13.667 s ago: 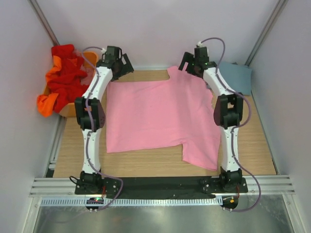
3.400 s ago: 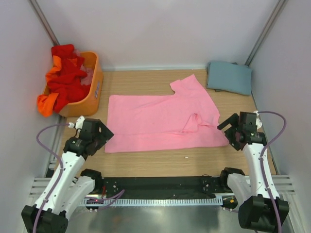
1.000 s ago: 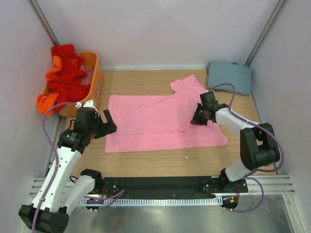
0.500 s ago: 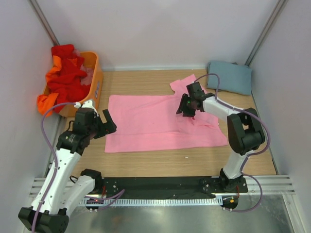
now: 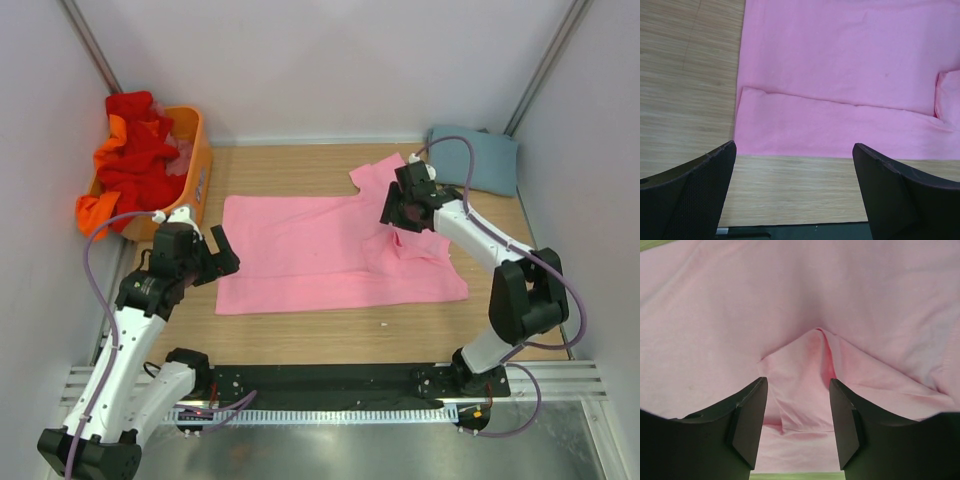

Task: Fold and stack the t-shirts
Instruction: Fold the tshirt

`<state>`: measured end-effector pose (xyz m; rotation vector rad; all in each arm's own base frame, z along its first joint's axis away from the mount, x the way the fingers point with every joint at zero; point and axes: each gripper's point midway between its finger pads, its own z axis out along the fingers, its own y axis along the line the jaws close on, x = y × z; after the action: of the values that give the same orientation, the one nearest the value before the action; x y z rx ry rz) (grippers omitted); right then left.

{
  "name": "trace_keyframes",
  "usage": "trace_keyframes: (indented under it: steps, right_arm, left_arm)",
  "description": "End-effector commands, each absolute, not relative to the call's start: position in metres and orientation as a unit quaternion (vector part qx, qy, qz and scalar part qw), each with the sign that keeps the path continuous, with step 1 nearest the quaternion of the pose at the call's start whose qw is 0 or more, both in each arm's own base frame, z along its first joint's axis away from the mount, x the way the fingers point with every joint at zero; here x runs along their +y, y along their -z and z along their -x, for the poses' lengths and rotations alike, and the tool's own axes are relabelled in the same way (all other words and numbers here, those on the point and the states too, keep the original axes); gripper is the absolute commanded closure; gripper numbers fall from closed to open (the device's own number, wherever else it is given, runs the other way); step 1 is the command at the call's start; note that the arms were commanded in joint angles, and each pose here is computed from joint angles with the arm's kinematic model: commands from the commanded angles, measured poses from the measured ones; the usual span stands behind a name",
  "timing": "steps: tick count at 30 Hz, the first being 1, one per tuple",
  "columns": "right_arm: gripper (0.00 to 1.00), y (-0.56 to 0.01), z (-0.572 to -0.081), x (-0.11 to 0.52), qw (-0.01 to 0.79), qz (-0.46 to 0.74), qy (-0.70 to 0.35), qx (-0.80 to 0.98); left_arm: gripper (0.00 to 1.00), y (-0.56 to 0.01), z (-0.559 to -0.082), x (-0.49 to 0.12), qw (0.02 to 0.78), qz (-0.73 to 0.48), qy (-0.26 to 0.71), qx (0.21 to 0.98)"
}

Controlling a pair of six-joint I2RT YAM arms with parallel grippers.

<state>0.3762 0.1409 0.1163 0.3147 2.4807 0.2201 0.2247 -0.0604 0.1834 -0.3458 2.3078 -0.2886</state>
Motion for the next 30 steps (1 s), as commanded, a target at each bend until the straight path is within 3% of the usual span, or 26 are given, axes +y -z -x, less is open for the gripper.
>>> trace_keyframes:
  steps: [1,10,22,27,30]
  right_arm:
    - [0.42,-0.113,-0.360,0.114,0.313,-0.111,-0.022,0.943]
    - [0.41,-0.094,-0.345,0.106,0.294,-0.093,-0.001,0.951]
    - [0.49,-0.071,-0.341,0.113,0.268,-0.080,-0.013,0.960]
    - [0.58,-0.062,-0.343,0.116,0.263,-0.075,-0.016,0.962]
    - [0.69,-0.057,-0.345,0.116,0.259,-0.073,-0.014,0.963]
  left_arm:
    - [0.00,-0.193,-0.229,-0.062,0.404,0.129,0.122,0.897]
    - [0.00,-0.193,-0.229,-0.061,0.406,0.130,0.121,0.897]
    - [0.00,-0.193,-0.229,-0.060,0.406,0.131,0.119,0.896]
    - [0.00,-0.193,-0.229,-0.061,0.406,0.131,0.120,0.896]
    - [0.00,-0.193,-0.229,-0.060,0.406,0.132,0.119,0.897]
